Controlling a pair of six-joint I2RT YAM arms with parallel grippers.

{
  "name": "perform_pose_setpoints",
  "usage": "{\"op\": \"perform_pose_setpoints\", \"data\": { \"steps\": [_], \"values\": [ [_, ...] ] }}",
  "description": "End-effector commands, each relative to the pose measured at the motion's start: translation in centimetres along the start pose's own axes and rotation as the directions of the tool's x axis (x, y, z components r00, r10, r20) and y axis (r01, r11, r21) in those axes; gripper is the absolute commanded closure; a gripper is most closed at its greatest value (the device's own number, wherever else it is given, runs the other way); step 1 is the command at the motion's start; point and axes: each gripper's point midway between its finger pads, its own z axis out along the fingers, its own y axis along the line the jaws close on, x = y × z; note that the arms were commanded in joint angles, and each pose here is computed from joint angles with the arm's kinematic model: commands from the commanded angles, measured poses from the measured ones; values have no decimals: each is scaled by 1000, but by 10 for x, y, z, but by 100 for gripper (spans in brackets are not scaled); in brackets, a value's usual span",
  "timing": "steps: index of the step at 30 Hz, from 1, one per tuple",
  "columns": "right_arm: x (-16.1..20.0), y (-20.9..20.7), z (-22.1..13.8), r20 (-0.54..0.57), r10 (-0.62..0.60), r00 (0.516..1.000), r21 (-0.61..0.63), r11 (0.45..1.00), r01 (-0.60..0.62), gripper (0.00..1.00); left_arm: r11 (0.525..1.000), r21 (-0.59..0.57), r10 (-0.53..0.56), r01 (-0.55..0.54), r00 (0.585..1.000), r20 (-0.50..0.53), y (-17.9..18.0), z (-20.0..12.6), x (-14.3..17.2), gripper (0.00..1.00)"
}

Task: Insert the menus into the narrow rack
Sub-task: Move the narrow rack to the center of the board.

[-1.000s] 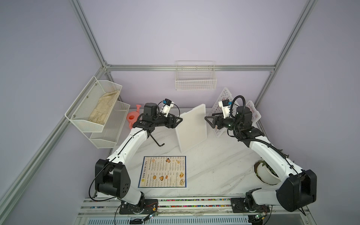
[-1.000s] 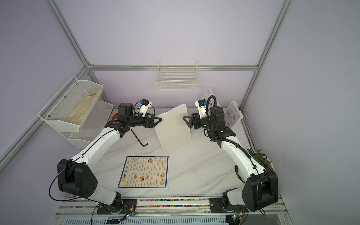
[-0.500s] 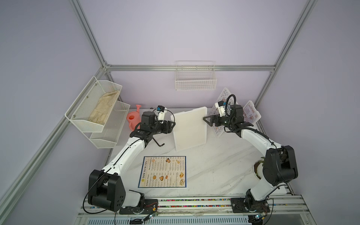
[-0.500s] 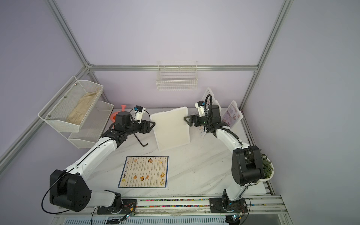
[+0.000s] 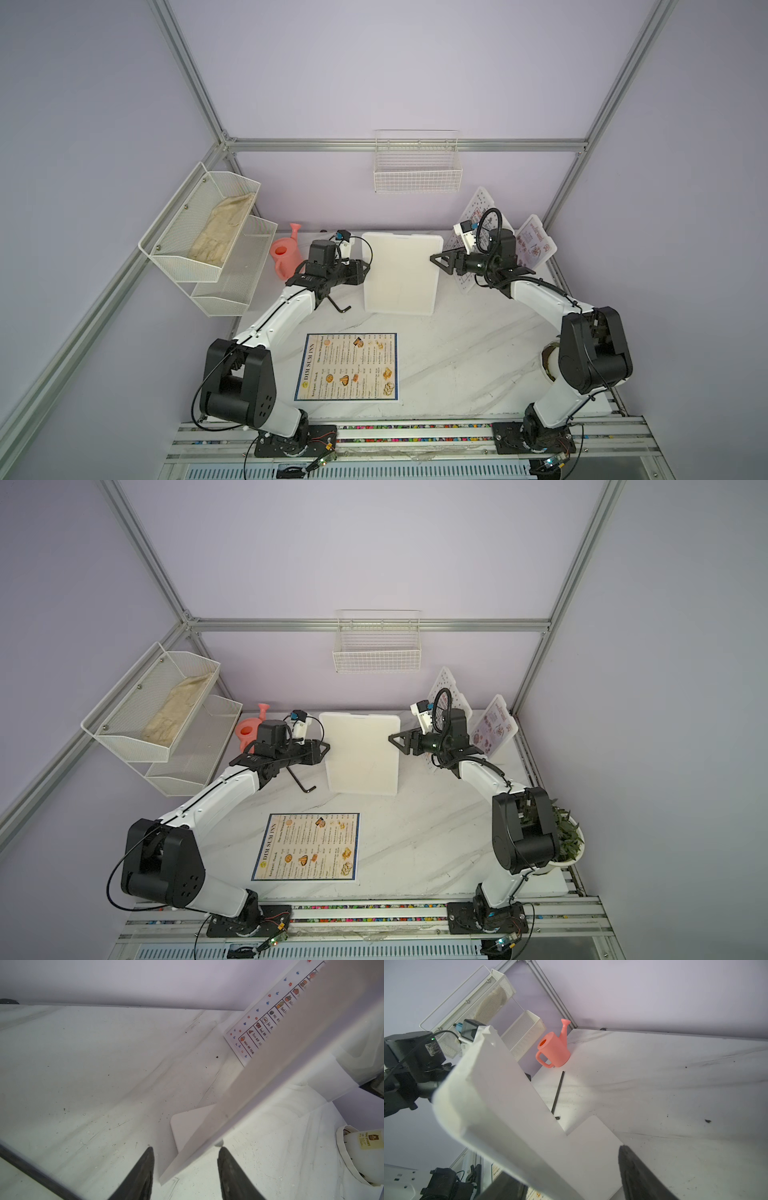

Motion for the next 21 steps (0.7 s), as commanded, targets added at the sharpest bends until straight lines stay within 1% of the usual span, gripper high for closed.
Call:
{"op": "perform_pose_setpoints", "data": {
  "steps": [1,6,11,18,19,21],
  "values": [
    [-9,24,-9,32,-39,999,-68,997,41,34,1000,22,-2,0,996,88,-7,-8,-28,51],
    [-5,35,-12,39,-20,999,-108,994,24,44,1000,28,-13,10,996,84,-7,-6,-25,51],
    [0,41,-11,31,-10,999,-125,992,14,49,1000,27,-16,14,996,83,-6,-7,-23,51],
    [1,46,-13,31,-8,999,-121,993,11,51,1000,12,-25,24,996,86,-4,-11,-20,50],
    [1,46,-14,32,-5,999,-117,993,9,51,1000,8,-29,29,996,87,-3,-12,-19,50],
    [1,47,-15,36,-2,999,-94,996,5,50,999,-4,-42,43,995,95,-2,-17,-19,44]
  ]
}}
